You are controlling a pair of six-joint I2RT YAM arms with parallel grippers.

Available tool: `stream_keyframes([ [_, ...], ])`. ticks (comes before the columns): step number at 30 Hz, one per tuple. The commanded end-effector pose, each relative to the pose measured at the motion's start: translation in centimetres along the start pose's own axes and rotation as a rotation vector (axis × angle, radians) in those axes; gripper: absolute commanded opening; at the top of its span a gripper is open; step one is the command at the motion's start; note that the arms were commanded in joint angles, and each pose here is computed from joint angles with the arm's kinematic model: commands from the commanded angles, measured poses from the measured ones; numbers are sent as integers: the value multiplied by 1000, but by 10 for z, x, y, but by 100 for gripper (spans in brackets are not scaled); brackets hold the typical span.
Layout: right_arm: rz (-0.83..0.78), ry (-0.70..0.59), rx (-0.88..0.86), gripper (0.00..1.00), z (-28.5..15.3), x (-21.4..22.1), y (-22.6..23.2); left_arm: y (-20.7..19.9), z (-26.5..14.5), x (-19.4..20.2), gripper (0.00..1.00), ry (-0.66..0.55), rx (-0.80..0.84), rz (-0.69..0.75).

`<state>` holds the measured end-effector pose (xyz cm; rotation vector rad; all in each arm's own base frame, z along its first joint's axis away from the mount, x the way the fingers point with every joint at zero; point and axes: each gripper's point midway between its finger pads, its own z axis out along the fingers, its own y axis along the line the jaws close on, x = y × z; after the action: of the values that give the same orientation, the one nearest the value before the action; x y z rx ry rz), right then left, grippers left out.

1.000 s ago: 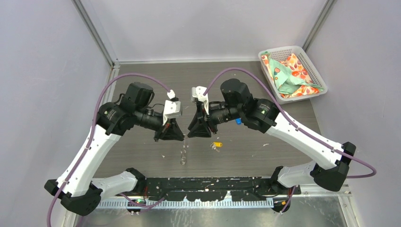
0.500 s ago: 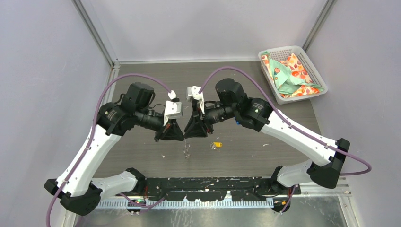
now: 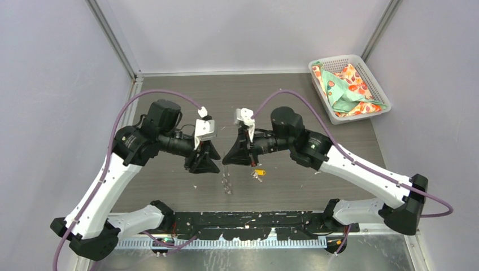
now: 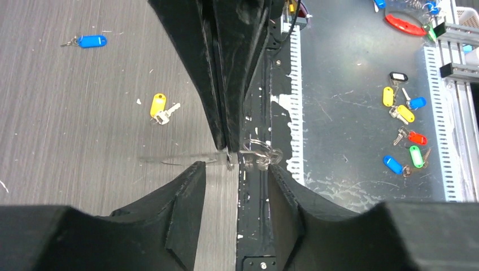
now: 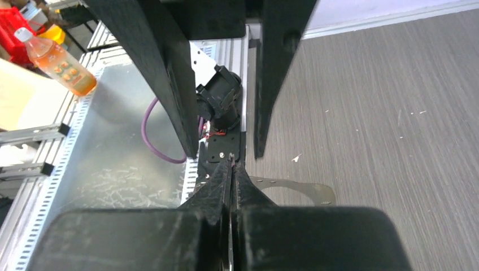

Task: Put the keys on the keyring
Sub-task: Adjust the keyring.

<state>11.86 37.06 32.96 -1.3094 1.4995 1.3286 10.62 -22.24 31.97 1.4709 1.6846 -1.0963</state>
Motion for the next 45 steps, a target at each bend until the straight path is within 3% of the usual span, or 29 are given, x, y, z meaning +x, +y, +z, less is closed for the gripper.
stream_keyframes([
  [1,-143,-378,28,1,-26,-73,20,-13,-10,-10,49,-59,-20,36],
  [9,-167,-609,0,1,-50,-92,38,-6,-12,-10,50,-80,-77,63],
  [18,-156,-710,-41,1,-58,-93,47,-10,-12,-56,48,-241,-40,19],
  [25,-132,-788,-87,1,-62,-98,52,-13,-15,-67,44,-275,-28,23],
  [45,-98,-743,-79,1,-34,-84,45,-17,-27,-88,40,-360,-65,6],
])
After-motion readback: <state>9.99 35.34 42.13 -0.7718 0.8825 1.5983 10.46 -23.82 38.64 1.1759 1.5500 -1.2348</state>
